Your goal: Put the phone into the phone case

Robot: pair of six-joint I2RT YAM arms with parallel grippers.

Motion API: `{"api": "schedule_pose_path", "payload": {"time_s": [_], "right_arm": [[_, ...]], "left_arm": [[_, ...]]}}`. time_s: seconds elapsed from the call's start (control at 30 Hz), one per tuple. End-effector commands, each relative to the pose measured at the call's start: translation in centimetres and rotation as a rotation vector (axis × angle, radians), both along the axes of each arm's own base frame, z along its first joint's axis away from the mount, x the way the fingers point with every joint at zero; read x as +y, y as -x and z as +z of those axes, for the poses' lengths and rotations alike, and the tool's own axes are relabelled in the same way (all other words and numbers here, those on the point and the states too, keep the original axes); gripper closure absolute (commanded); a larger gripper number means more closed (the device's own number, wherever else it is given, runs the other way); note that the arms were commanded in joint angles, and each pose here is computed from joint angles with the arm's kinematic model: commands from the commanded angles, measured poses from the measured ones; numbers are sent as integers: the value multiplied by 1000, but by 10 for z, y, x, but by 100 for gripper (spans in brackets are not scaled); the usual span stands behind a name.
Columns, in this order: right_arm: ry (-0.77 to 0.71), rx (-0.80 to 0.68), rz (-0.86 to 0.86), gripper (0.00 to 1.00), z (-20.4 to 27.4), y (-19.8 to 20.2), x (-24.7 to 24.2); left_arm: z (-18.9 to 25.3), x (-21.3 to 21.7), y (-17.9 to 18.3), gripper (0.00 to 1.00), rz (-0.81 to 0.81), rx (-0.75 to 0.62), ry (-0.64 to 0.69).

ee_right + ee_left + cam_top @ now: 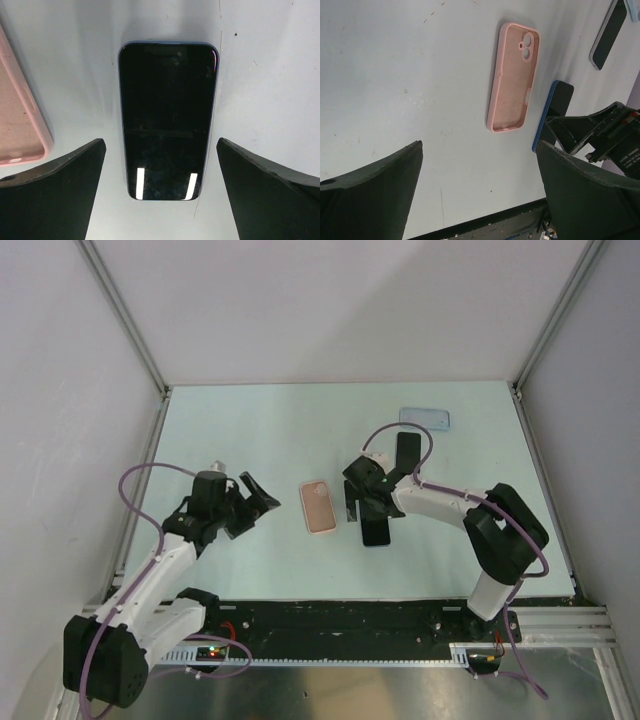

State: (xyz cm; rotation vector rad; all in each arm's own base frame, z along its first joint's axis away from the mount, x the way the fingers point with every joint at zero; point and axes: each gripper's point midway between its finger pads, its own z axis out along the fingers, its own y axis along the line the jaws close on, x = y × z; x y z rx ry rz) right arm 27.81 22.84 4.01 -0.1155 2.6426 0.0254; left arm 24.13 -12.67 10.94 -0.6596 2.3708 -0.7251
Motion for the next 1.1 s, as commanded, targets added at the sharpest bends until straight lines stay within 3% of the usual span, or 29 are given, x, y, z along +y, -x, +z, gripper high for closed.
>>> {"api": "schedule_pose_path", "payload": {"time_s": [0.0,0.4,0.57,0.83,1.07], "right_arm": [[6,-23,-25,1,-6,-3,-4],[-42,6,-16,4,-23,5,-3],[-42,13,-7,19,-25,9,-1],[-59,43,9,48,-27,16,0],[-174,69,28,54,-17,17,2]], "left_arm": [[17,-5,-12,2,-20,-56,21],[13,-9,-22,3,-12,-33,-12],[9,-10,-36,5,22,-42,-118],[5,-37,-67,17,7,-69,-315],[-32,-65,-86,22,-84,-14,-474]]}}
